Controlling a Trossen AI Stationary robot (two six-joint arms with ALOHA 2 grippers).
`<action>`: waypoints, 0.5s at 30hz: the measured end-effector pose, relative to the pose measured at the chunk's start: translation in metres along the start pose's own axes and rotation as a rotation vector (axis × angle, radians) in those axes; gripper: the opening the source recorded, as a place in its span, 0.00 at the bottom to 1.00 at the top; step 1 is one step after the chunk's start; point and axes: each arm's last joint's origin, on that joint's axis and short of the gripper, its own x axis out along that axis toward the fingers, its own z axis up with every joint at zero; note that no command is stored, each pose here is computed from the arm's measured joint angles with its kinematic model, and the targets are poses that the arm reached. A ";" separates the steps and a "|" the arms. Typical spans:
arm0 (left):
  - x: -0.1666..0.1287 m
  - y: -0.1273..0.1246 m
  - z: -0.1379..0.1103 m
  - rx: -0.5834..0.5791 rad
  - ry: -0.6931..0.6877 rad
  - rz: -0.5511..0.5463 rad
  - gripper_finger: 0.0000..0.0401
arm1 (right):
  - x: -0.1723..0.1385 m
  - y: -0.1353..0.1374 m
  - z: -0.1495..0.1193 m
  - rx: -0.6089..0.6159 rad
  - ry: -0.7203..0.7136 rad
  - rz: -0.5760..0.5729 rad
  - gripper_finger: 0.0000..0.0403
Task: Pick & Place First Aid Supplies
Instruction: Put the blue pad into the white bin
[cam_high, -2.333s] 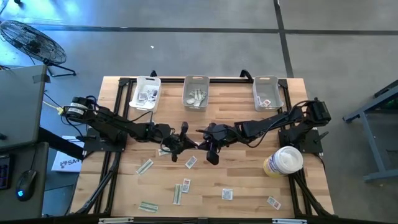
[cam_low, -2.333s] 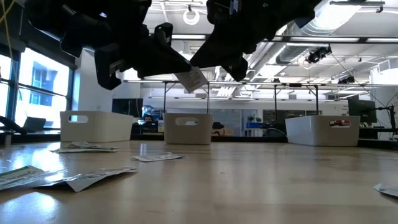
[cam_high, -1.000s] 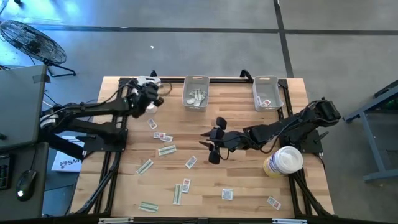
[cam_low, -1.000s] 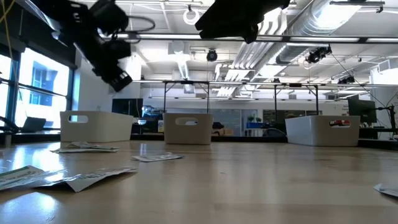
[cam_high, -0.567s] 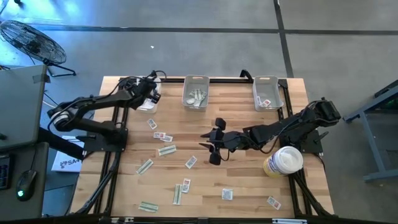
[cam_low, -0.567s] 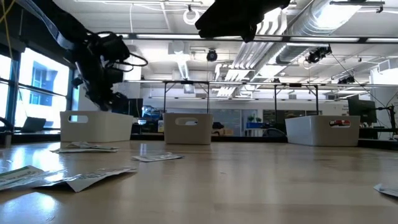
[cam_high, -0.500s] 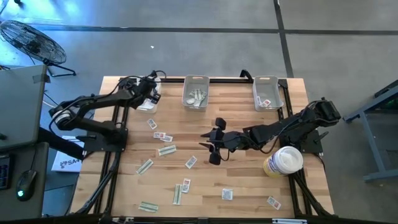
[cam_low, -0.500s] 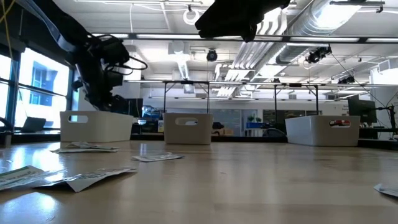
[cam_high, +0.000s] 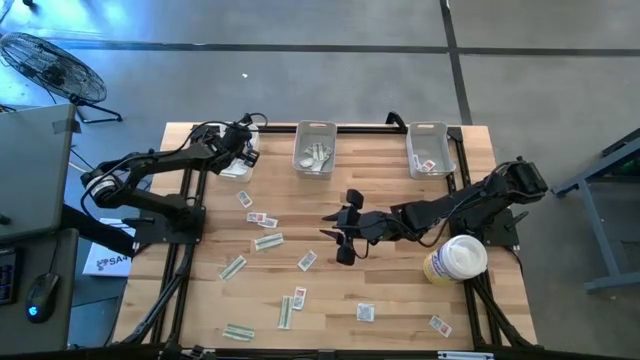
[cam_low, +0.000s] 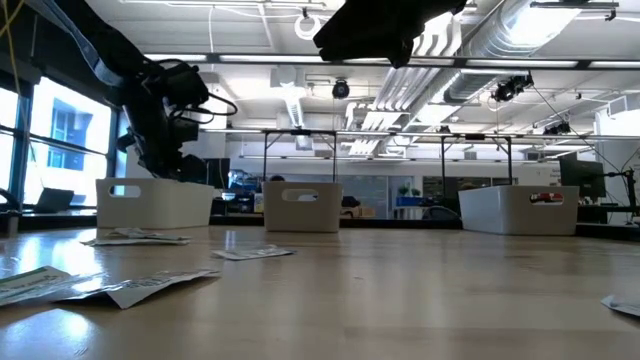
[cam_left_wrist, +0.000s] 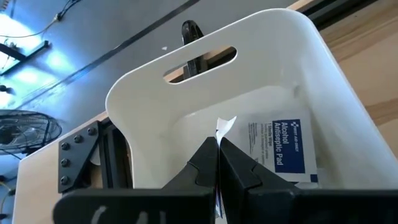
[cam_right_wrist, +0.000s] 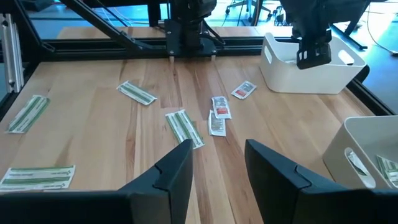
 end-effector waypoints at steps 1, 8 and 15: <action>0.000 0.000 0.000 0.000 0.000 0.001 0.00 | 0.000 0.000 0.000 0.000 0.000 0.001 0.35; 0.000 0.000 0.001 -0.003 -0.004 -0.012 0.00 | 0.000 0.000 0.000 0.000 0.001 0.002 0.35; 0.000 -0.003 0.000 -0.030 0.006 -0.082 0.00 | 0.000 0.000 0.000 0.000 0.001 0.002 0.35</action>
